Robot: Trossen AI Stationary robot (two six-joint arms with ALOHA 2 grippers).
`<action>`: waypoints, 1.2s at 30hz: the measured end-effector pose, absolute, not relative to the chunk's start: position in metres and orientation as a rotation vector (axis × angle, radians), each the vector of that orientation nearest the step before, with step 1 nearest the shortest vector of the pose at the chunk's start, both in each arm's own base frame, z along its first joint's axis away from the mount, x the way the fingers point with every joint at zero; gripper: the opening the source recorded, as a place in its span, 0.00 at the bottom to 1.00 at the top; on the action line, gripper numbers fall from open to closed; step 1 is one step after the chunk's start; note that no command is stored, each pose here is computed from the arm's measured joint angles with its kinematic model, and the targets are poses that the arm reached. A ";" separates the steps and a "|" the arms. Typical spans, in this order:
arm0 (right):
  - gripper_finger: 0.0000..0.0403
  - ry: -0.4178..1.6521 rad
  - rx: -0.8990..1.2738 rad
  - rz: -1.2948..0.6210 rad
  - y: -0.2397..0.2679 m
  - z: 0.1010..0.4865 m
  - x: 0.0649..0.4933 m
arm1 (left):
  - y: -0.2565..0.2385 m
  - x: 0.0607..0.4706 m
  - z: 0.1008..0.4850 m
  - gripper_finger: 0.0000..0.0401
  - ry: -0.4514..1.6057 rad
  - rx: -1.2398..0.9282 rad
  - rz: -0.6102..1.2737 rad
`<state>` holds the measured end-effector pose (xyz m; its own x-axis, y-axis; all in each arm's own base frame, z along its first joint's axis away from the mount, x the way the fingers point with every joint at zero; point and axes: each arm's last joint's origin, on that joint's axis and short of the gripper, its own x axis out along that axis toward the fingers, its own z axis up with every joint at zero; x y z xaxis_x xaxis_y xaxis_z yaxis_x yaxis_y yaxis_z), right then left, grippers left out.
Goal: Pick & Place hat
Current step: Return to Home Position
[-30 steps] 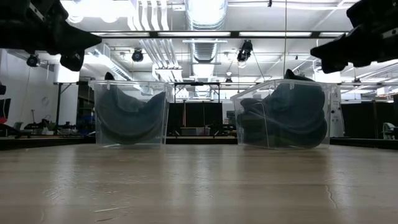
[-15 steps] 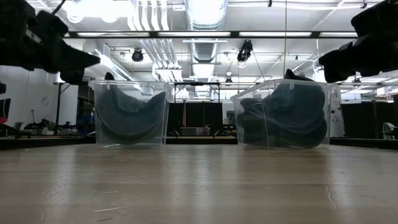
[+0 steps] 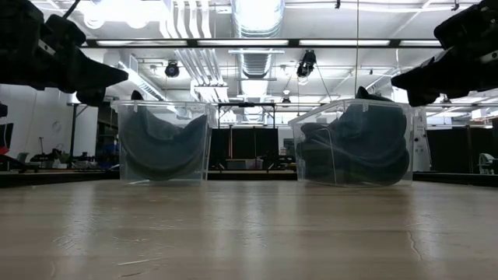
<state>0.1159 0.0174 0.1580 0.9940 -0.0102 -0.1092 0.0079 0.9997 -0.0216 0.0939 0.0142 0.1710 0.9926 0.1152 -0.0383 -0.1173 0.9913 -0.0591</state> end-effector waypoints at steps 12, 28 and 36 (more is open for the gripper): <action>0.02 0.159 -0.257 0.006 0.017 0.153 0.115 | 0.015 0.096 0.169 0.00 0.060 -0.163 0.121; 0.02 0.160 -0.090 -0.007 0.017 0.153 0.115 | 0.014 0.096 0.168 0.00 0.060 -0.165 0.120; 0.02 0.160 -0.088 -0.007 0.017 0.153 0.115 | 0.014 0.096 0.168 0.00 0.061 -0.165 0.120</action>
